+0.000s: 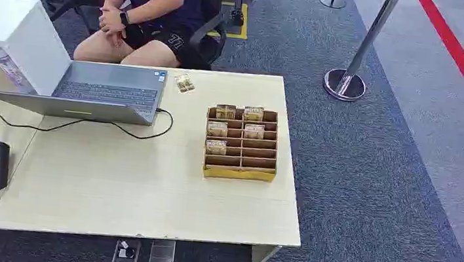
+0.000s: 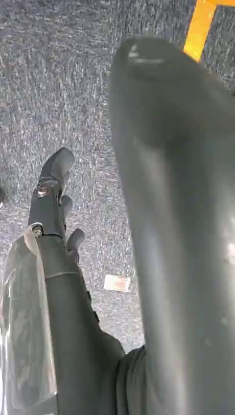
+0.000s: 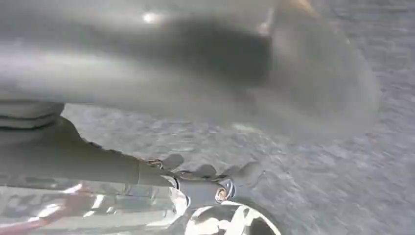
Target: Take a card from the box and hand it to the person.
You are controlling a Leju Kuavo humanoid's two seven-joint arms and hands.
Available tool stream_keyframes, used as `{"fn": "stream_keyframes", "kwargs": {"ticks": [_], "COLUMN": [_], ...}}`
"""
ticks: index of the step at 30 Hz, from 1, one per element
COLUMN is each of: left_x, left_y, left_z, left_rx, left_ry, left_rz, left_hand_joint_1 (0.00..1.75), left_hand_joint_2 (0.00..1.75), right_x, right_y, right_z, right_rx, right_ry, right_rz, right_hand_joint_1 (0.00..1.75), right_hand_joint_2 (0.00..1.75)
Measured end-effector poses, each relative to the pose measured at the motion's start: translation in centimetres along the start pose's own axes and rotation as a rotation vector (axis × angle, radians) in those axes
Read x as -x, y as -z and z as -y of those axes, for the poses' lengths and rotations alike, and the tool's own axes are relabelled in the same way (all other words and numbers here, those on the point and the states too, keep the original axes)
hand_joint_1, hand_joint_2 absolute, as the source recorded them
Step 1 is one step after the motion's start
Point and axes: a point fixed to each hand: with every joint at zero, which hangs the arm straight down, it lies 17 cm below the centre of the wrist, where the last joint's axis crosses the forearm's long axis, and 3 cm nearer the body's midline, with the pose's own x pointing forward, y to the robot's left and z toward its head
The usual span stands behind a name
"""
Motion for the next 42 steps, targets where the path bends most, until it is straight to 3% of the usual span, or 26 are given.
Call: {"fn": "stream_keyframes", "kwargs": {"ticks": [7,18,30,42], "left_x": [-0.2,0.0,-0.2,-0.2], "left_y": [-0.1,-0.3,-0.4,-0.4], "left_z": [0.9,1.9,2.4,2.5], "left_rx": [0.000,0.013,0.021,0.024], "left_ry": [-0.006,-0.064,-0.069,-0.077], "left_rz": [-0.030,-0.052,-0.054,-0.054], "left_hand_joint_1": [0.00,0.00,0.00,0.00], "left_hand_joint_2": [0.00,0.00,0.00,0.00], "right_x": [-16.1,-29.4,-40.1,-45.1], "right_y": [1.8,-0.5,-6.4,-12.7], "right_z": [4.7,5.4,1.6,-2.5], "right_rx": [0.128,0.145,0.008,-0.076], "right_ry": [0.150,0.175,0.188,0.176], "right_rz": [0.342,0.650,0.971,1.175], "right_hand_joint_1": [0.00,0.00,0.00,0.00], "right_hand_joint_2": [0.00,0.00,0.00,0.00]}}
